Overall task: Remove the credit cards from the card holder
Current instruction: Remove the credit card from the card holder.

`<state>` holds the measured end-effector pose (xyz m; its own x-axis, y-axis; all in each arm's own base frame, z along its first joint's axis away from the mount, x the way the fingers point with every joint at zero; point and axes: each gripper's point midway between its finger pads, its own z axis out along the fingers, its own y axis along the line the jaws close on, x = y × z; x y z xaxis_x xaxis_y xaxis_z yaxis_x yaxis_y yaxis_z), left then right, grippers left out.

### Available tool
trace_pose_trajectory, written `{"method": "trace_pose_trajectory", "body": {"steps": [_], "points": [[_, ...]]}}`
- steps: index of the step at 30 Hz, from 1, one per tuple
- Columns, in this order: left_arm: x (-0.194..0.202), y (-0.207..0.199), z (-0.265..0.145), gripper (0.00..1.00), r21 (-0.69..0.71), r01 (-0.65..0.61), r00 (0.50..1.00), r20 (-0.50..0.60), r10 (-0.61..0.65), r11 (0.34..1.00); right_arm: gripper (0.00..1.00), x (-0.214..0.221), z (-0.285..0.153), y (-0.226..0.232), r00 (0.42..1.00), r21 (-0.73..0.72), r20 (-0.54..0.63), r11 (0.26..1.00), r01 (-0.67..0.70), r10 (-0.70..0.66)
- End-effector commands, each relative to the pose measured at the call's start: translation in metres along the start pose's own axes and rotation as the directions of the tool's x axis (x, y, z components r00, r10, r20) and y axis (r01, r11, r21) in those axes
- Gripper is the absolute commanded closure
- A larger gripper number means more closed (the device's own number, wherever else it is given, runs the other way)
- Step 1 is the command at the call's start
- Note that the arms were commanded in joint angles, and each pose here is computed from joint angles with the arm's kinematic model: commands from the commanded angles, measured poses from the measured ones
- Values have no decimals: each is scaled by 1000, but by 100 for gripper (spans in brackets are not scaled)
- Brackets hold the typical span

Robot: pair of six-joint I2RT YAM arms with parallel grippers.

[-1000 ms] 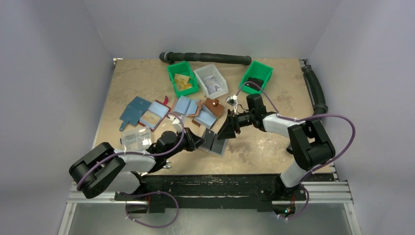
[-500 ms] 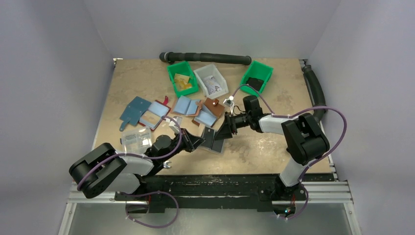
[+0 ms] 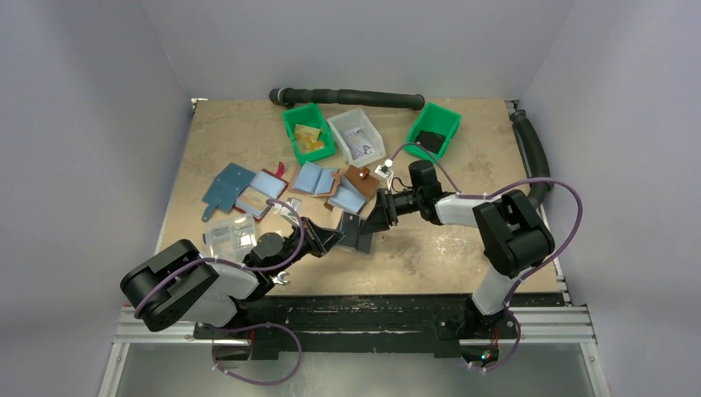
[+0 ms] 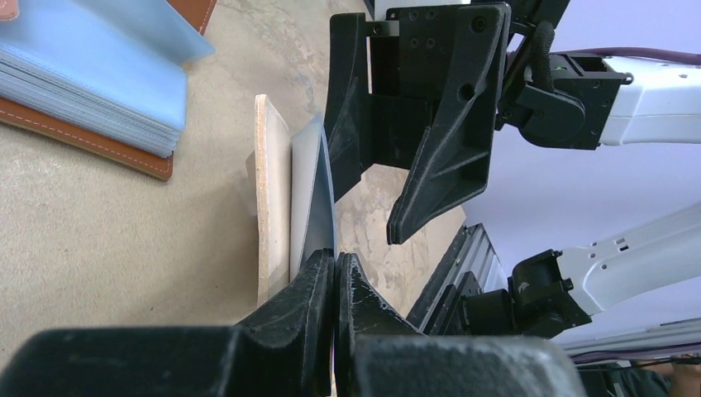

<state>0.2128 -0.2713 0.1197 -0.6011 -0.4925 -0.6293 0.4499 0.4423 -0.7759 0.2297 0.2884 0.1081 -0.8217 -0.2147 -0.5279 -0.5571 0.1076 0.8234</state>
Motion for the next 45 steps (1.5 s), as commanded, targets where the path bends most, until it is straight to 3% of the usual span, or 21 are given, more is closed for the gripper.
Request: {"method": "trace_pose_trajectory", "body": {"steps": [1,26,45], "points": [[-26,-32,1,100,131,12,994,102,-25,991,41,-1,2,5,1000,-26,0,1000,1,-1],[-35,-55,2,100,246,67,987,125,-100,967,48,-10,2,35,1000,-124,-2,992,-24,24],[-27,-25,4,100,111,101,986,121,-114,989,84,-11,1,42,1000,-161,-13,987,16,-18]]}}
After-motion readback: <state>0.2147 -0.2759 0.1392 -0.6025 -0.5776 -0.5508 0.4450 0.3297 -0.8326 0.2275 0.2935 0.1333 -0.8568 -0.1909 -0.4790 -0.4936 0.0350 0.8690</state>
